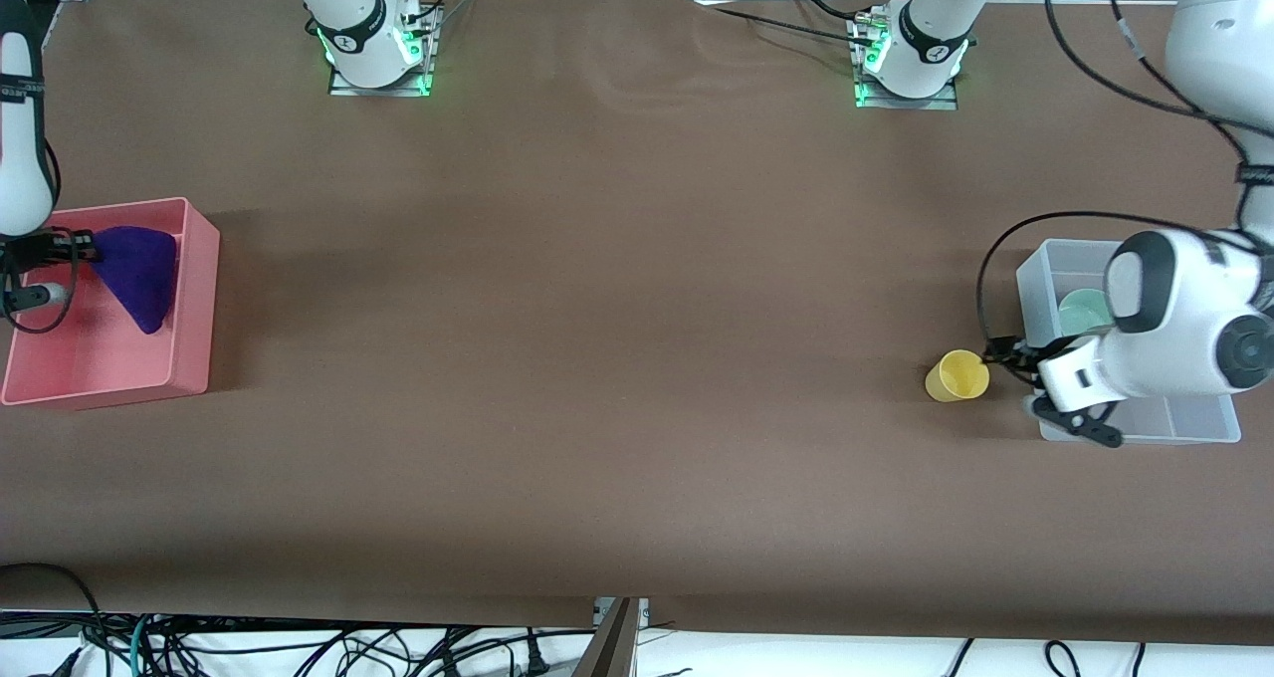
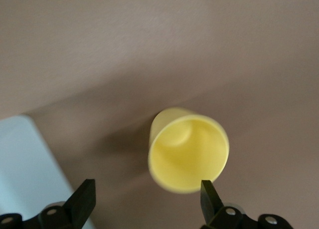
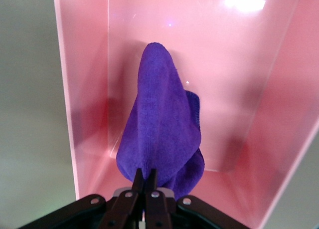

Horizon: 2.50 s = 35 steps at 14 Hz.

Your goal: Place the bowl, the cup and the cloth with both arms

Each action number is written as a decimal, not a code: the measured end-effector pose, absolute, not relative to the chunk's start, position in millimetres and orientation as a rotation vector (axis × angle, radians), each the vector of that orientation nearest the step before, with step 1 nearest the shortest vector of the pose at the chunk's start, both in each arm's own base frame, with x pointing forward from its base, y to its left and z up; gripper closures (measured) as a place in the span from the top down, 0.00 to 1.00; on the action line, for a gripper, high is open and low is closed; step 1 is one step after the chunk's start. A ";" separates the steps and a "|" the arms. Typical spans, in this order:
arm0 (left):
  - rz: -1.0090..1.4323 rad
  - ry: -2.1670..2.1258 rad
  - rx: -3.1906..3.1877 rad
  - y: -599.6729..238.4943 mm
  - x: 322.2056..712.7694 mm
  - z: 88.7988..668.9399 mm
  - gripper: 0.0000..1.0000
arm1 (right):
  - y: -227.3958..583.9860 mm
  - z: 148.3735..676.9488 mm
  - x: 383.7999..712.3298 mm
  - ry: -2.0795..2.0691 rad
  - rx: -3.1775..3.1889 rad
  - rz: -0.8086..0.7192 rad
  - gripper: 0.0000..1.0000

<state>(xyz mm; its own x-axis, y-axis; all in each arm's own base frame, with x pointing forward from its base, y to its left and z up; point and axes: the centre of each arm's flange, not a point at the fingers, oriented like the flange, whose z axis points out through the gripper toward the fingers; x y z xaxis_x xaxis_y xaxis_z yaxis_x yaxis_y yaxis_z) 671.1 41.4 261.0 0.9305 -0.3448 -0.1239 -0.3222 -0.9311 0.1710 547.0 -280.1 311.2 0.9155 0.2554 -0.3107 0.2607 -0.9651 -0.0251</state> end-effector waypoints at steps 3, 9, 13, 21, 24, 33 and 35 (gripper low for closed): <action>-0.211 -0.486 2.933 44.6 673.2 236.2 0.67 | -278.1 289.8 547.7 0.393 3.084 -0.487 0.03; -0.246 -0.474 2.914 45.3 670.3 209.4 0.04 | -279.3 320.4 567.2 0.386 3.080 -0.359 0.56; -0.255 -0.481 2.924 48.1 673.8 243.7 0.04 | -246.3 412.9 605.6 0.486 3.070 -0.227 0.98; -0.439 -0.741 3.003 147.9 629.8 372.2 0.04 | -112.4 478.1 635.2 0.365 3.117 -0.179 1.00; -0.483 -0.731 2.974 212.9 603.5 345.4 0.04 | -42.5 502.7 632.5 0.142 3.117 -0.208 1.00; -0.379 -0.787 2.937 255.8 559.1 256.6 0.13 | -31.0 601.9 586.7 0.032 3.110 -0.066 1.00; -0.341 -0.822 2.949 250.8 568.5 273.1 0.32 | -34.9 609.5 582.4 0.021 3.105 -0.050 1.00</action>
